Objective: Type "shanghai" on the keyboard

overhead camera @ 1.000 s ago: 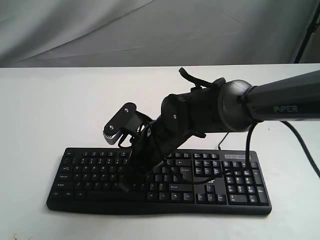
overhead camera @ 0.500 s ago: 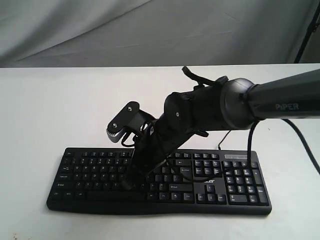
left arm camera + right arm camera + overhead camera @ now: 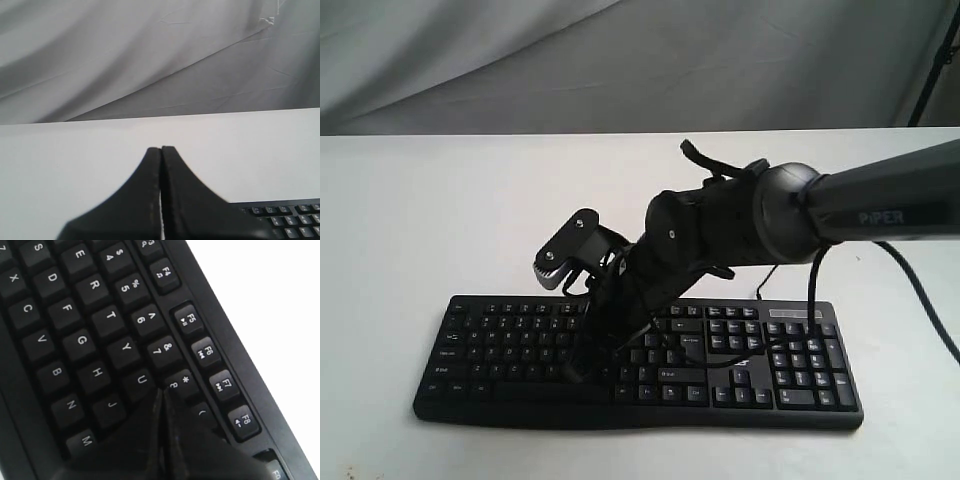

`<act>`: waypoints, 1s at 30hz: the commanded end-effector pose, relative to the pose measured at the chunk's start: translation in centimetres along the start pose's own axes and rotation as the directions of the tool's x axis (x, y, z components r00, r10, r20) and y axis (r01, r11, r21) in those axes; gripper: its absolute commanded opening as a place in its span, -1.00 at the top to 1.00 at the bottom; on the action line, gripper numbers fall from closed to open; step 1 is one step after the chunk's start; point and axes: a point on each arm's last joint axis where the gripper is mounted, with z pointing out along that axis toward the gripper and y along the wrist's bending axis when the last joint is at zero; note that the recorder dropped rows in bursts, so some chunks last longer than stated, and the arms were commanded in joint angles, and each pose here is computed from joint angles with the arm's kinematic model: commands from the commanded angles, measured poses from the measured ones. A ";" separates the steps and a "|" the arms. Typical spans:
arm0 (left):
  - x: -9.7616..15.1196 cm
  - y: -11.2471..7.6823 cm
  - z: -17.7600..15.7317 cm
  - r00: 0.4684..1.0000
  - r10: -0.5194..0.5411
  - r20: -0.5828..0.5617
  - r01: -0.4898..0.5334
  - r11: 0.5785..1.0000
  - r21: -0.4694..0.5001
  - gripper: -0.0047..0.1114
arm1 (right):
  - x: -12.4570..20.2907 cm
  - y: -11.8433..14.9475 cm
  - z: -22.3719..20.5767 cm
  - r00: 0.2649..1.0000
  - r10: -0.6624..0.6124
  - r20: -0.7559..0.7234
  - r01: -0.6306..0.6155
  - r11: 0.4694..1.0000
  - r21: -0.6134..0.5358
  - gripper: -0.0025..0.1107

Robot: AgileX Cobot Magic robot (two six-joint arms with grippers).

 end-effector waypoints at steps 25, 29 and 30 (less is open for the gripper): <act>0.0 0.0 0.0 1.000 -0.002 0.007 0.002 1.000 0.007 0.92 | -4.0 0.7 -18.7 0.908 -0.218 0.358 0.129 0.958 0.256 0.96; 0.0 0.0 0.0 1.000 -0.002 0.007 0.002 1.000 0.007 0.92 | -4.3 0.7 -18.8 0.898 -0.225 0.379 0.125 0.954 0.271 0.96; 0.0 0.0 0.0 1.000 -0.002 0.007 0.002 1.000 0.007 0.92 | -4.4 0.6 -18.8 0.893 -0.227 0.389 0.122 0.953 0.278 0.96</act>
